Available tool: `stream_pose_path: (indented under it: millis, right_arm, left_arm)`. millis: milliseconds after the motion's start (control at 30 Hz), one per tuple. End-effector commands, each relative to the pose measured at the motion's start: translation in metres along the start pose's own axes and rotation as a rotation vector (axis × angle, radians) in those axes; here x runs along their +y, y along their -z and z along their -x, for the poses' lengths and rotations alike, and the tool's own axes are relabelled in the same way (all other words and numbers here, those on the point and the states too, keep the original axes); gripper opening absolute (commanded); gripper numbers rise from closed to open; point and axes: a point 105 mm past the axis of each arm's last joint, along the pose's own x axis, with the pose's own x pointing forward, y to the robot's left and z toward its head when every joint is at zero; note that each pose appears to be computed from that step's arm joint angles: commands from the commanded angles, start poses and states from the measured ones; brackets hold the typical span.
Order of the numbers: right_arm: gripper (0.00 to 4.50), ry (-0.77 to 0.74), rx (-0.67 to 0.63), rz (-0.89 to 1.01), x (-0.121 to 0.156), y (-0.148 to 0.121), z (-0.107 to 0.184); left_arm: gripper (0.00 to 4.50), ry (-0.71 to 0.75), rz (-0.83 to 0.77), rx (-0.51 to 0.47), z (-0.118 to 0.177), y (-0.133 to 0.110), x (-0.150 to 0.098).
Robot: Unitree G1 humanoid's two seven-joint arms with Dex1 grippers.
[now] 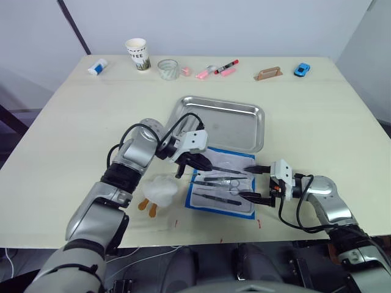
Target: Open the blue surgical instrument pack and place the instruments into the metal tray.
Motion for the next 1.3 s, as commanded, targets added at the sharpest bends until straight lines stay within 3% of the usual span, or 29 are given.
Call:
stream_pose_path:
  millis: [33,467,633,800,1167,1300]
  right_arm:
    - [4.41,-0.041,0.119,-0.134,0.018,0.04,-0.007]
    - [4.41,-0.052,0.126,-0.133,0.018,0.04,-0.007]
    - [4.41,-0.06,0.13,-0.133,0.018,0.041,-0.007]
    - [4.41,-0.061,0.133,-0.134,0.018,0.041,-0.007]
    - [4.41,-0.062,0.136,-0.133,0.017,0.042,-0.007]
    - [4.41,-0.064,0.135,-0.13,0.017,0.041,-0.007]
  left_arm:
    - [0.02,-0.015,-0.046,0.005,0.011,-0.008,0.0]
    - [0.02,-0.023,-0.008,0.025,0.041,0.004,-0.01]
    - [0.02,-0.066,0.007,-0.012,0.059,0.005,-0.011]
    - [0.02,-0.077,0.026,-0.074,0.077,0.0,-0.015]
    - [0.02,-0.149,0.09,-0.339,0.101,-0.036,-0.01]
    - [0.02,-0.154,0.093,-0.354,0.1,-0.031,-0.02]
